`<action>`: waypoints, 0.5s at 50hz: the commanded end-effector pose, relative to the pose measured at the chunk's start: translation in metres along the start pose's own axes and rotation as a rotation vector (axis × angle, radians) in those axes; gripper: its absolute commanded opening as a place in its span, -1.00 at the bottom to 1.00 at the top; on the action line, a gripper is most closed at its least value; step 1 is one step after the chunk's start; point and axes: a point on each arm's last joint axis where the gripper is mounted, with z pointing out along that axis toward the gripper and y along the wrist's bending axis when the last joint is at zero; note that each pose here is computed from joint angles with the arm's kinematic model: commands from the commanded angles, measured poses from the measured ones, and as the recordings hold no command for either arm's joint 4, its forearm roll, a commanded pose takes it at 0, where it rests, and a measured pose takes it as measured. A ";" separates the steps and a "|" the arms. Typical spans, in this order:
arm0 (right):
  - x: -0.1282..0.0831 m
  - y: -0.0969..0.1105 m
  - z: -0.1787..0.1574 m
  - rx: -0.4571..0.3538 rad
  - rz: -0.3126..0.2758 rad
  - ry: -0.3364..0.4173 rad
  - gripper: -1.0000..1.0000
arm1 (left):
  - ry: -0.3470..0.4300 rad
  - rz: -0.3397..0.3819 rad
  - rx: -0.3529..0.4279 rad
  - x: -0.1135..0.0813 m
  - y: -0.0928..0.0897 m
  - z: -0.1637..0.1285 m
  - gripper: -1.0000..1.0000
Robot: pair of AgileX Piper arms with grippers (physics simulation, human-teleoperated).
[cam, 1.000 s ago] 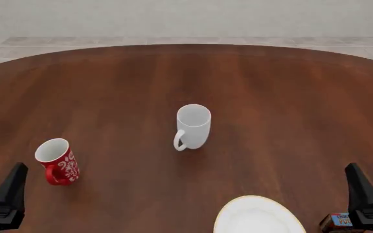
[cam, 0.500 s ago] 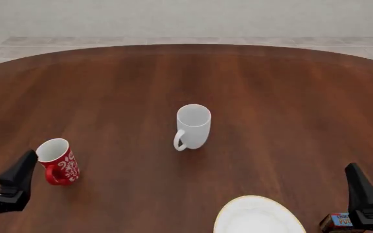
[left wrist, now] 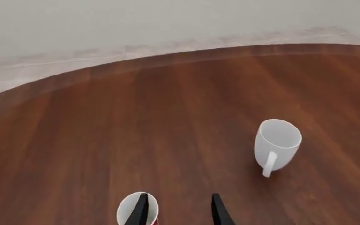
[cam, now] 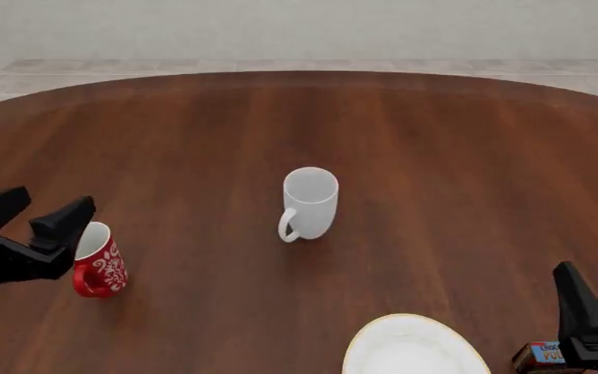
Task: Put the white mug on the plate.
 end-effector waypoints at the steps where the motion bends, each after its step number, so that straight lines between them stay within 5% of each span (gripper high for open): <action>1: 0.000 0.000 0.000 0.001 -0.002 0.000 1.00 | 0.019 0.078 0.084 -0.024 -0.012 0.022 1.00; 25: 0.000 0.000 0.000 0.001 -0.002 0.000 1.00 | 0.191 0.080 0.198 -0.031 -0.042 0.086 1.00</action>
